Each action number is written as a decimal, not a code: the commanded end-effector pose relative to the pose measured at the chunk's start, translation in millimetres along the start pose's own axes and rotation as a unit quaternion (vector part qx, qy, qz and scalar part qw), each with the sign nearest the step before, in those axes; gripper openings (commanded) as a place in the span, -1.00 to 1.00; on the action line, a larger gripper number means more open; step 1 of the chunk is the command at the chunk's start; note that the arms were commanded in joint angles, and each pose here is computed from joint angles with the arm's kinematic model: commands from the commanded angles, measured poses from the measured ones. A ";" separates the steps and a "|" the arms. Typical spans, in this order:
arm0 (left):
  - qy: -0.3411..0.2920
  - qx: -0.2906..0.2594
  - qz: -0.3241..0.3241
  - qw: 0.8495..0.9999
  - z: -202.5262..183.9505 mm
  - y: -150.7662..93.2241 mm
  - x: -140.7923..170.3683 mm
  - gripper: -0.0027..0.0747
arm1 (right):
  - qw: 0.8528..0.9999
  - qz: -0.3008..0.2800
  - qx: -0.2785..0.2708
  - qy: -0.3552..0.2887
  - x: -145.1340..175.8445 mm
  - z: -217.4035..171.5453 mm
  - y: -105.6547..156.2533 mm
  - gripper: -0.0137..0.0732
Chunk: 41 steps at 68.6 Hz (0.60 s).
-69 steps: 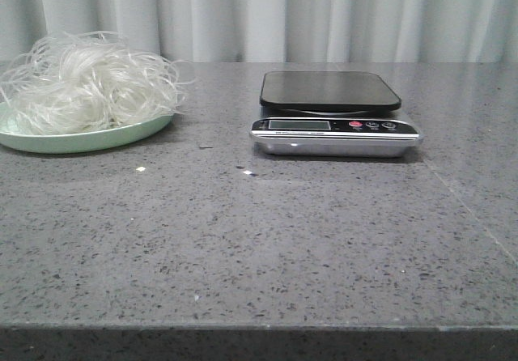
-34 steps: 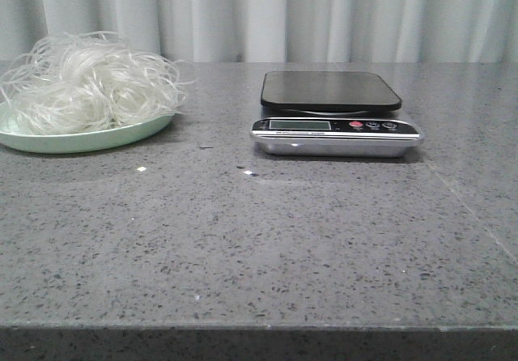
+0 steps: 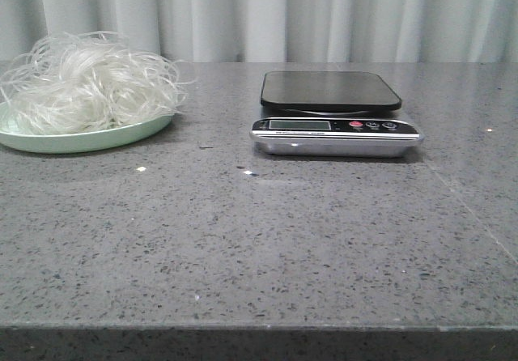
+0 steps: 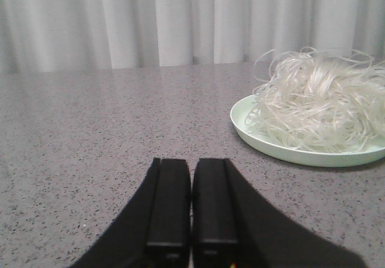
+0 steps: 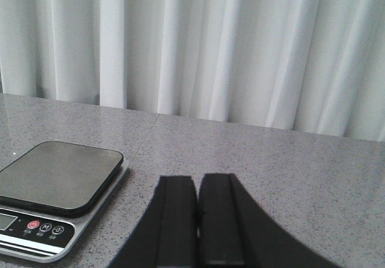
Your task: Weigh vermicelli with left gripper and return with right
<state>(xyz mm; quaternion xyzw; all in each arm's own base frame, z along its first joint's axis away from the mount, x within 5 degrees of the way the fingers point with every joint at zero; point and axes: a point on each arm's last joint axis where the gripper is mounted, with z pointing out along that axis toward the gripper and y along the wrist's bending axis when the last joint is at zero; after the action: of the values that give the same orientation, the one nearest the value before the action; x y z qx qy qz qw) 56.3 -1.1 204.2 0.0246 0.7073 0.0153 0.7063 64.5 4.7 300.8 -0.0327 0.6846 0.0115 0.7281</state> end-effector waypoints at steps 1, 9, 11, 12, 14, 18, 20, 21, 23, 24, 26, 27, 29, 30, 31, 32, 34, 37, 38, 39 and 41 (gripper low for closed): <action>-0.047 -0.004 -0.010 0.999 -1.5 0.9 -6.1 -0.58 | 0.999 -0.007 0.010 -0.045 -14.5 -0.1 -1.9 -0.34; -0.047 -0.004 -0.010 0.999 -1.5 0.9 -6.1 -0.58 | 0.999 -0.007 0.010 -0.045 -14.5 -0.1 -1.9 -0.34; -0.047 -0.004 -0.010 0.999 -1.5 0.9 -6.1 -0.58 | 0.999 -0.007 0.010 -0.045 -14.5 -0.1 -1.9 -0.34; -0.047 -0.004 -0.010 0.999 -1.5 0.9 -6.1 -0.58 | 0.999 -0.007 0.010 -0.045 -14.5 -0.1 -1.9 -0.34; -0.047 -0.004 -0.010 0.999 -1.5 0.9 -6.1 -0.58 | 0.999 -0.007 0.010 -0.045 -14.5 -0.1 -1.9 -0.34; -0.047 -0.004 -0.010 0.999 -1.5 0.9 -6.1 -0.58 | 0.999 -0.007 0.011 -0.044 -12.5 0.3 -1.9 -0.34; -0.047 -0.004 -0.010 0.999 -1.5 0.9 -6.1 -0.58 | 0.999 -0.007 0.011 -0.041 -8.9 1.1 -1.9 -0.34; -0.047 -0.004 -0.010 0.999 -1.5 0.9 -6.1 -0.58 | 0.999 -0.007 0.012 -0.041 -8.1 1.3 -2.0 -0.34; -0.047 -0.004 -0.010 0.999 -1.5 0.9 -6.1 -0.58 | 0.999 -0.007 0.012 -0.040 -3.9 2.2 -2.0 -0.34; -0.047 -0.004 -0.010 0.999 -1.5 0.9 -6.1 -0.58 | 0.999 -0.007 0.013 -0.038 0.0 2.9 -2.1 -0.34; -0.047 -0.004 -0.010 0.999 -1.5 0.9 -6.1 -0.58 | 0.999 -0.007 0.013 -0.036 5.7 4.0 -2.0 -0.34; -0.047 -0.004 -0.010 0.999 -1.5 0.9 -6.1 -0.58 | 0.999 -0.007 0.013 -0.036 7.2 4.2 -2.0 -0.34; -0.047 -0.004 -0.010 0.999 -1.5 0.9 -6.1 -0.58 | 0.999 -0.007 0.015 -0.035 14.8 5.1 -2.2 -0.34; -0.047 -0.004 -0.010 0.999 -1.5 0.9 -6.1 -0.58 | 0.999 -0.007 0.017 -0.038 17.3 5.5 -2.3 -0.34; -0.047 -0.004 -0.010 0.999 -1.5 0.9 -6.1 -0.58 | 0.999 -0.007 0.017 -0.035 19.4 5.8 -2.3 -0.34; -0.047 -0.004 -0.010 0.999 -1.5 0.9 -6.1 -0.58 | 0.999 -0.007 0.018 -0.035 23.6 6.0 -2.4 -0.34; -0.047 -0.004 -0.010 0.999 -1.5 0.9 -6.1 -0.58 | 0.999 -0.007 0.019 -0.036 28.9 6.0 -2.5 -0.34; -0.047 -0.004 -0.010 0.999 -1.5 0.9 -6.1 -0.58 | 0.999 -0.006 0.021 -0.037 35.4 5.7 -2.6 -0.34; -0.047 -0.004 -0.010 0.999 -1.5 0.9 -6.1 -0.58 | 0.999 -0.006 0.022 -0.037 40.7 5.0 -2.6 -0.34; -0.047 -0.004 -0.010 0.999 -1.5 0.9 -6.1 -0.58 | 0.999 -0.006 0.023 -0.038 41.8 4.8 -2.6 -0.34; -0.047 -0.004 -0.010 0.999 -1.5 0.9 -6.1 -0.58 | 0.999 -0.006 0.023 -0.038 45.4 4.0 -2.6 -0.34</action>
<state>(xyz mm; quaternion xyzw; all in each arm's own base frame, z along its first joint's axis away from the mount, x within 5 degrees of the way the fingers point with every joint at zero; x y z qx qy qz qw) 56.3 -1.1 204.2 0.0238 0.7074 0.0145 0.7063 73.4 3.2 250.4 -0.0253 0.7021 0.0049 0.7116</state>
